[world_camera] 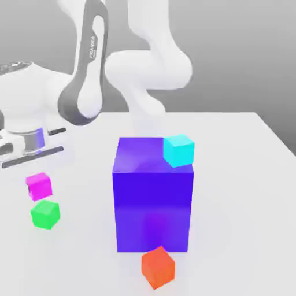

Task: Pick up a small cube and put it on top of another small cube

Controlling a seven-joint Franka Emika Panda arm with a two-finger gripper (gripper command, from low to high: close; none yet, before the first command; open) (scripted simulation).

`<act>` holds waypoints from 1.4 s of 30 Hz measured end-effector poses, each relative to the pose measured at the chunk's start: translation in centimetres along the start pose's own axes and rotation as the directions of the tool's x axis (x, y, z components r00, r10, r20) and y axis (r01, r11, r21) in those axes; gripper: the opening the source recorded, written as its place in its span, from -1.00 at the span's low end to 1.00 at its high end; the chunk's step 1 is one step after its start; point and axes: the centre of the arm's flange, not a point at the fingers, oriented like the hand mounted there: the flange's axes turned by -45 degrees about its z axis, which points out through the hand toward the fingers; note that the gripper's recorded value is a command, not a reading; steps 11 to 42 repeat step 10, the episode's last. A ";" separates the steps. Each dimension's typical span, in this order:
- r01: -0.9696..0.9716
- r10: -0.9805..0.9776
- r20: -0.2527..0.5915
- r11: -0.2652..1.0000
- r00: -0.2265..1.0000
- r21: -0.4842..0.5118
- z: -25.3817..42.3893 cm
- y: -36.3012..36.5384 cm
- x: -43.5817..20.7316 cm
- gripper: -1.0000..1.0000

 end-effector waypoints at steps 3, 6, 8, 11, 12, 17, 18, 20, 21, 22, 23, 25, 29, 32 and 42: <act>0.001 -0.001 0.002 1.000 1.000 0.003 1.1 -0.1 0.0 -1.00; 0.000 0.000 0.006 1.000 1.000 0.008 2.3 -0.2 -0.1 -1.00; 0.001 -0.001 0.010 1.000 1.000 0.012 3.2 -0.4 -0.2 -1.00; 0.002 -0.002 0.011 1.000 1.000 0.014 3.5 -0.5 -0.2 1.00; 0.002 -0.002 0.011 1.000 1.000 0.014 3.5 -0.5 -0.2 1.00; 0.002 -0.002 0.011 1.000 1.000 0.014 3.5 -0.5 -0.2 1.00; 0.002 -0.002 0.011 1.000 1.000 0.014 3.5 -0.5 -0.2 1.00; 0.002 -0.002 0.011 1.000 1.000 0.014 3.5 -0.5 -0.2 1.00; 0.002 -0.002 0.011 1.000 1.000 0.014 3.5 -0.5 -0.2 1.00; 0.002 -0.002 0.011 1.000 1.000 0.014 3.5 -0.5 -0.2 1.00; 0.002 -0.002 0.011 1.000 1.000 0.014 3.5 -0.5 -0.2 1.00; 0.002 -0.002 0.011 1.000 1.000 0.014 3.5 -0.5 -0.2 1.00; 0.002 -0.002 0.011 1.000 1.000 0.014 3.5 -0.5 -0.2 1.00; 0.002 -0.002 0.011 1.000 1.000 0.014 3.5 -0.5 -0.2 1.00; 0.002 -0.002 0.011 1.000 1.000 0.014 3.5 -0.5 -0.2 1.00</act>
